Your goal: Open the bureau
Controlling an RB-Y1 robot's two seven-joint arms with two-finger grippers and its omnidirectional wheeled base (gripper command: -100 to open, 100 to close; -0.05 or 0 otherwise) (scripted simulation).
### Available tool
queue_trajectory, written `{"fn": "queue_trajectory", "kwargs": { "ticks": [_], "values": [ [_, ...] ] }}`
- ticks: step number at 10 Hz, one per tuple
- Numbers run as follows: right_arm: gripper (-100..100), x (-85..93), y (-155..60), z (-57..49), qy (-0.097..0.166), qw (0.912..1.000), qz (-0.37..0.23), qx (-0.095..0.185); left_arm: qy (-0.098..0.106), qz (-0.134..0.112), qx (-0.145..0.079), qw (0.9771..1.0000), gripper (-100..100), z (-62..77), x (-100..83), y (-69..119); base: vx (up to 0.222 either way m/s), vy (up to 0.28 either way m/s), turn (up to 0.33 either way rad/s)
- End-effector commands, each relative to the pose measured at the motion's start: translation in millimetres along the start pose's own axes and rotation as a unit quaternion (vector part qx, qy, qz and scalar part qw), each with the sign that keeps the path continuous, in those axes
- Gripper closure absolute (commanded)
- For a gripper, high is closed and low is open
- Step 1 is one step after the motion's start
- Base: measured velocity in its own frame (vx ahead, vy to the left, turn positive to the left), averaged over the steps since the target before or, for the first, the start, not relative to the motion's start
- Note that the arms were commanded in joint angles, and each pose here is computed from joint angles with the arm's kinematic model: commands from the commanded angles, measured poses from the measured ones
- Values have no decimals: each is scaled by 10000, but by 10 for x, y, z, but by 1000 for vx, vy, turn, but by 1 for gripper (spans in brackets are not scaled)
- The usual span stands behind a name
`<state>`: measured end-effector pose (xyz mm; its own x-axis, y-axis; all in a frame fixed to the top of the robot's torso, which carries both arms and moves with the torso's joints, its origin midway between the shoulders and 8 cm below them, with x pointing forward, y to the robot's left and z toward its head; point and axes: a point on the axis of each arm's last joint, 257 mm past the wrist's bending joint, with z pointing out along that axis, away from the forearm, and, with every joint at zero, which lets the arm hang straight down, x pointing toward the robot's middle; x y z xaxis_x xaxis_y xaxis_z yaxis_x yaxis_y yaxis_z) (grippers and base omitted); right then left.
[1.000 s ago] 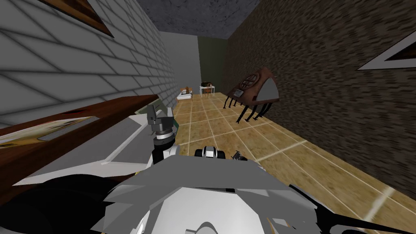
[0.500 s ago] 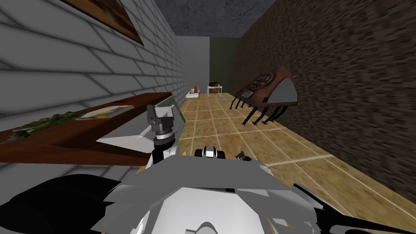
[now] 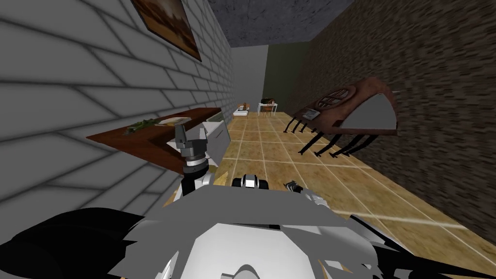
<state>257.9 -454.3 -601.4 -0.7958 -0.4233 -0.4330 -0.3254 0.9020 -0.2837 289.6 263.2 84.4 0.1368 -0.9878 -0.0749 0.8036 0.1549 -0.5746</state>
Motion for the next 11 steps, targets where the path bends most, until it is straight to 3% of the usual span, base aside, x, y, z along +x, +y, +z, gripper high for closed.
{"fn": "queue_trajectory", "kwargs": {
  "ticks": [1,2,3,5,6,7,9,10,11],
  "values": [
    [-100,87,-337,-29,134,9985,449,294,0,-1,1,10000,0,0,0,0,-181,47,456],
    [-100,87,-337,-29,132,9981,523,295,0,-1,1,10000,0,0,0,0,-86,17,265],
    [-100,166,-659,-76,238,9954,723,576,0,0,0,10000,0,0,0,0,-185,26,358],
    [-100,166,-659,-76,223,9931,991,582,0,0,0,10000,0,0,0,0,-122,36,340],
    [-100,208,-964,-133,269,9878,1278,853,0,1,-1,10000,0,0,0,0,-148,74,432],
    [-100,115,-895,-106,178,9868,1410,774,0,-1,0,10000,0,0,0,0,-159,78,489],
    [-100,243,-977,-141,285,9849,1463,877,0,1,-1,10000,0,0,0,0,-55,34,79],
    [-100,317,-1288,-223,341,9769,1756,1169,0,2,-1,10000,0,-1,-1,0,-131,39,281],
    [-100,317,-1288,-223,342,9770,1751,1169,0,0,0,10000,0,0,0,0,-175,84,453]
  ]
}}
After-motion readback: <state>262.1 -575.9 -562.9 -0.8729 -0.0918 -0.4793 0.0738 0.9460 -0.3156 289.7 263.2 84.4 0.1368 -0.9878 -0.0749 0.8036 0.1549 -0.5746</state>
